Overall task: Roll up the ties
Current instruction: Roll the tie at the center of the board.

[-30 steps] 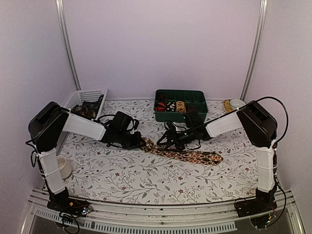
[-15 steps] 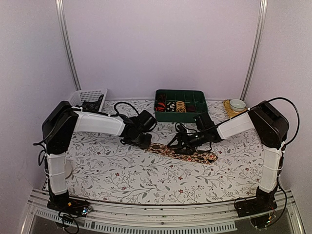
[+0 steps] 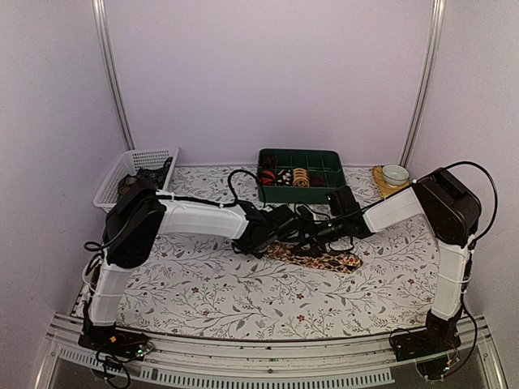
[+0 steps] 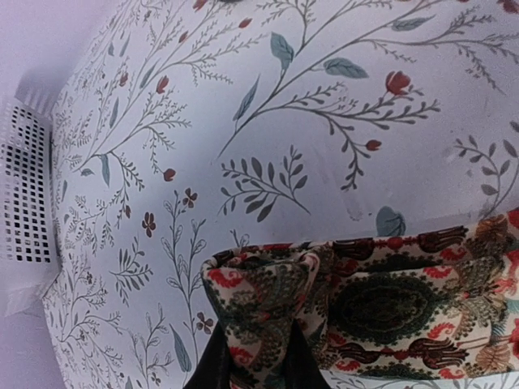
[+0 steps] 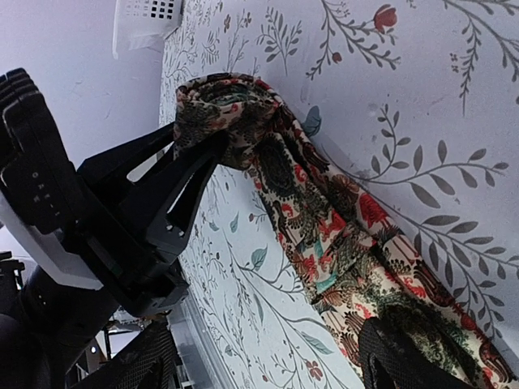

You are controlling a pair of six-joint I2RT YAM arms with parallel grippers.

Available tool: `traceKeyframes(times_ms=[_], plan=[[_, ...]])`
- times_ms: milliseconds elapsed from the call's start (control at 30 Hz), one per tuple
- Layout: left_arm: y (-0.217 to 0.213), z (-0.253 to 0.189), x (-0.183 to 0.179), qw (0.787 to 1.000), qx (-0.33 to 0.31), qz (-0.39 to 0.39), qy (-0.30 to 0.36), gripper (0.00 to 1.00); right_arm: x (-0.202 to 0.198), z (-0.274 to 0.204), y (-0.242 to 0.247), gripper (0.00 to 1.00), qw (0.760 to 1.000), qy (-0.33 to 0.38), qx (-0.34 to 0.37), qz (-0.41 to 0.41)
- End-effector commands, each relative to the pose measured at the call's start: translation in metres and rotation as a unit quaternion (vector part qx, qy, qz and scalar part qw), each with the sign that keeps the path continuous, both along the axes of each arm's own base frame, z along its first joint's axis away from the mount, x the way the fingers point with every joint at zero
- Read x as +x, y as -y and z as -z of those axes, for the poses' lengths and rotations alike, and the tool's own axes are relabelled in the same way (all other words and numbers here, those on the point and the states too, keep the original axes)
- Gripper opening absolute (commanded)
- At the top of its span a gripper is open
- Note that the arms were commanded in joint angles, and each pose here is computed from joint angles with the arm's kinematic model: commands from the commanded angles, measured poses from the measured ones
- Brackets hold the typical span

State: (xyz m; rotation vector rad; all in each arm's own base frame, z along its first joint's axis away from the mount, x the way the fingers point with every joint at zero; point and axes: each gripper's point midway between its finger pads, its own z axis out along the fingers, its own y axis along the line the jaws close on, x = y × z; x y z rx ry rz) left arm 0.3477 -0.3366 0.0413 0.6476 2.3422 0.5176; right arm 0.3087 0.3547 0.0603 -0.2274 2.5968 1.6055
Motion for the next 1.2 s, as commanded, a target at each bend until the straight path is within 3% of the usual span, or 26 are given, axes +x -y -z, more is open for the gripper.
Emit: traceKeyframes(times_ms=[0,833,1167], plan=[[0.006,0.013,-0.016,0.998,0.058,0.026,-0.015,0.07,0.001,-0.024,-0.001,0.79,0.999,0.009,0.04,-0.003],[0.056,0.024,-0.039,0.992,-0.016,0.101,-0.071,0.41,0.008,-0.016,0.005,0.79,0.999,-0.009,0.046,0.012],[0.066,0.007,-0.039,0.988,-0.072,0.117,-0.074,0.54,0.01,-0.021,0.005,0.79,0.999,-0.002,0.049,0.014]])
